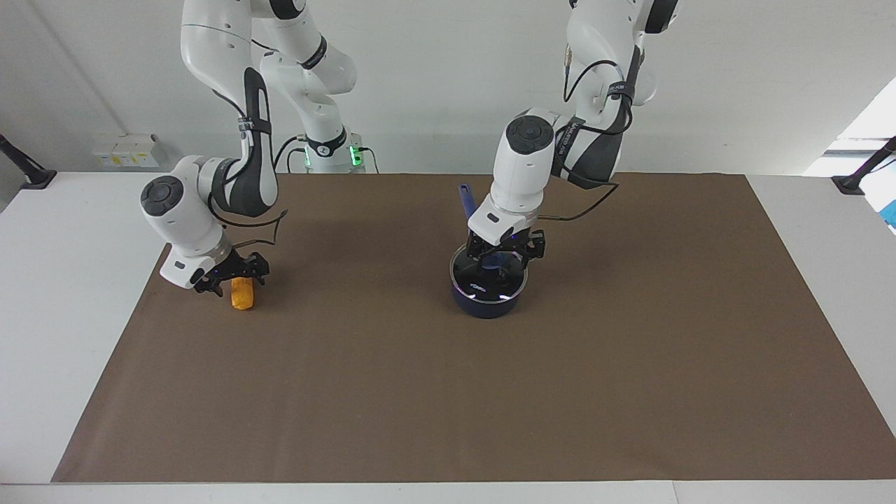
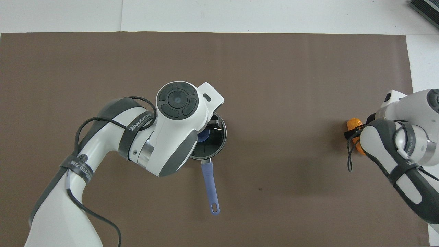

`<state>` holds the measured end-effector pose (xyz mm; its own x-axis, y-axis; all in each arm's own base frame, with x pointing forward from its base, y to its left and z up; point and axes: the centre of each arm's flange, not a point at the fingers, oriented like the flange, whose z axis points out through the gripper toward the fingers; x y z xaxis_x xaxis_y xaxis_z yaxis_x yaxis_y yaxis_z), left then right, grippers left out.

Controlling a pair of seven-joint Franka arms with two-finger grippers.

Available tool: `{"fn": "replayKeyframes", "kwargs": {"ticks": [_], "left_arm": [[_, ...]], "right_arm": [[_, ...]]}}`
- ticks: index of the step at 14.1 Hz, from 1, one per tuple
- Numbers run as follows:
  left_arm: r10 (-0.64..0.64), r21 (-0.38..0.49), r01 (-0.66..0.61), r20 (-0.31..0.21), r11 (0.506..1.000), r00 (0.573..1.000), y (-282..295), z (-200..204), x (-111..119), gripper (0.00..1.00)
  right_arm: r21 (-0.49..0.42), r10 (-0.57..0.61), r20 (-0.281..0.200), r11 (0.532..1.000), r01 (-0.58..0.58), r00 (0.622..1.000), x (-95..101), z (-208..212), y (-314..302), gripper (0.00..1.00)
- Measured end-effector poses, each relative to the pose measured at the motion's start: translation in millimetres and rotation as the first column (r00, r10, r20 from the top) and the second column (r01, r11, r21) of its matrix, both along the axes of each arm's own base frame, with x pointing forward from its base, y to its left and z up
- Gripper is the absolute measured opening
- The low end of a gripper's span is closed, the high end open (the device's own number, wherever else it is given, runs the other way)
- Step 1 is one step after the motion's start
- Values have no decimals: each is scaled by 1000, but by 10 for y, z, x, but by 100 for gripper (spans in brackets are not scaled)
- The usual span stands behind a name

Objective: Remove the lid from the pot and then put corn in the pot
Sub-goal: 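Lift the lid off with the left gripper while the right gripper lifts the corn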

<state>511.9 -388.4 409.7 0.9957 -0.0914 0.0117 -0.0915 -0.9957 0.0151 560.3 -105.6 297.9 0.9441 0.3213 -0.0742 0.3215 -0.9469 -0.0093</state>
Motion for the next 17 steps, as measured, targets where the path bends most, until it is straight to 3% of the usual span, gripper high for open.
{"fn": "replayKeyframes", "kwargs": {"ticks": [3,4,5,9,12,14,15,17], "left_arm": [[15,-4,-15,5,1000,1000,-20,-146,-64,100],[19,-3,-19,4,1000,1000,-15,-170,-71,100],[20,-3,-20,3,1000,1000,-12,-175,-73,100],[22,-4,-22,5,1000,1000,-10,-150,-78,100],[24,-3,-24,4,1000,1000,-7,-143,-80,96],[24,-2,-24,4,1000,1000,-7,-141,-81,70],[24,-1,-24,2,1000,1000,-6,-145,-83,63],[24,2,-24,-1,1000,1000,0,-147,-84,63]], "right_arm": [[4,32,-8,999,-32,999,-34,-51,-19,50],[4,33,-8,999,-33,999,-36,-51,-30,40],[4,32,-7,999,-31,999,-37,-49,-39,36],[-2,27,21,1000,-27,999,50,63,-54,36],[-10,-59,66,998,59,996,202,343,53,36],[-7,-118,65,993,118,991,301,669,302,36],[-6,-135,56,991,136,989,336,854,405,36],[-5,-156,37,988,156,987,371,1264,500,36]]}}
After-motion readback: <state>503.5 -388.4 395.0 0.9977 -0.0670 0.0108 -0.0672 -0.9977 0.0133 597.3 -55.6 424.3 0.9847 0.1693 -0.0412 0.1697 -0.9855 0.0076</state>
